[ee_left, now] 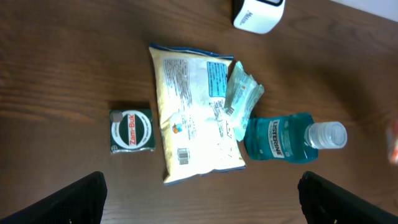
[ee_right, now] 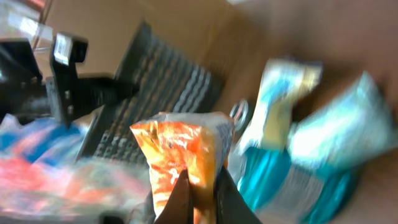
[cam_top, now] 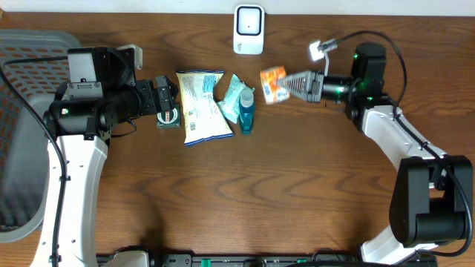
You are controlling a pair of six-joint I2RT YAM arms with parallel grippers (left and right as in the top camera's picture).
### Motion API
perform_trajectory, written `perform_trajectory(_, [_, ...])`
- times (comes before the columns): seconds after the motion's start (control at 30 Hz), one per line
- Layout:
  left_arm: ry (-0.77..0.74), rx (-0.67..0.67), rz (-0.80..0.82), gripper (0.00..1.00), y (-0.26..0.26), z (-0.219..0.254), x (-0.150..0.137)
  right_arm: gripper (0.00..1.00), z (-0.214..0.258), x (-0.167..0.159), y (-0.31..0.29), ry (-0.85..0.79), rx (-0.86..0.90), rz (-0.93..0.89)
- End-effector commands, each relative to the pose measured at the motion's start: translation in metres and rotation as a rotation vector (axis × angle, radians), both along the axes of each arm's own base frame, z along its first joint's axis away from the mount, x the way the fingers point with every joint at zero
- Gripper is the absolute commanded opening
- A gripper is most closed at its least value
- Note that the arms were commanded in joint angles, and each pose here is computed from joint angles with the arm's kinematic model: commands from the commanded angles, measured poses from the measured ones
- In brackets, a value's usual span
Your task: Scan the item barcode
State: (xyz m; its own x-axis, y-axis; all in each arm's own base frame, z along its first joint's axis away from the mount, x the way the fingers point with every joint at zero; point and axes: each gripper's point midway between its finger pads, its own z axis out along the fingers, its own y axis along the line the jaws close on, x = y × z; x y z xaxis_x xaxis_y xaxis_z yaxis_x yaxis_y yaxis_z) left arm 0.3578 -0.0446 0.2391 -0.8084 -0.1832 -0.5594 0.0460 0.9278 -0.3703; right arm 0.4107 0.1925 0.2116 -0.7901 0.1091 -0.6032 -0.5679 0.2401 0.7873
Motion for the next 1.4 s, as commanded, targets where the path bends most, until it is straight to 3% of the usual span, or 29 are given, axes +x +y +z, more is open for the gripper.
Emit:
perform_trajectory(0.0, [-0.005, 0.015, -0.009, 0.98, 0.001, 0.0, 0.001, 0.02, 0.018, 0.033, -0.008, -0.072, 0.001, -0.165])
perform_trajectory(0.13, [-0.005, 0.015, -0.009, 0.98, 0.001, 0.0, 0.001, 0.01, 0.056, 0.068, -0.02, -0.301, 0.015, -0.38])
perform_trajectory(0.5, [-0.005, 0.015, -0.009, 0.97, 0.001, 0.0, 0.001, 0.01, 0.069, 0.105, -0.024, -0.428, -0.077, -0.722])
perform_trajectory(0.93, [-0.005, 0.015, -0.009, 0.98, 0.001, 0.0, 0.001, 0.01, 0.152, 0.14, -0.002, -0.704, -0.292, -0.794])
perform_trajectory(1.07, [-0.005, 0.015, -0.009, 0.98, 0.001, 0.0, 0.001, 0.01, 0.137, 0.164, 0.02, -0.72, -0.393, -0.773])
perform_trajectory(1.37, [-0.005, 0.015, -0.009, 0.98, 0.001, 0.0, 0.001, 0.01, 0.057, 0.234, 0.048, -0.681, -0.682, -0.711])
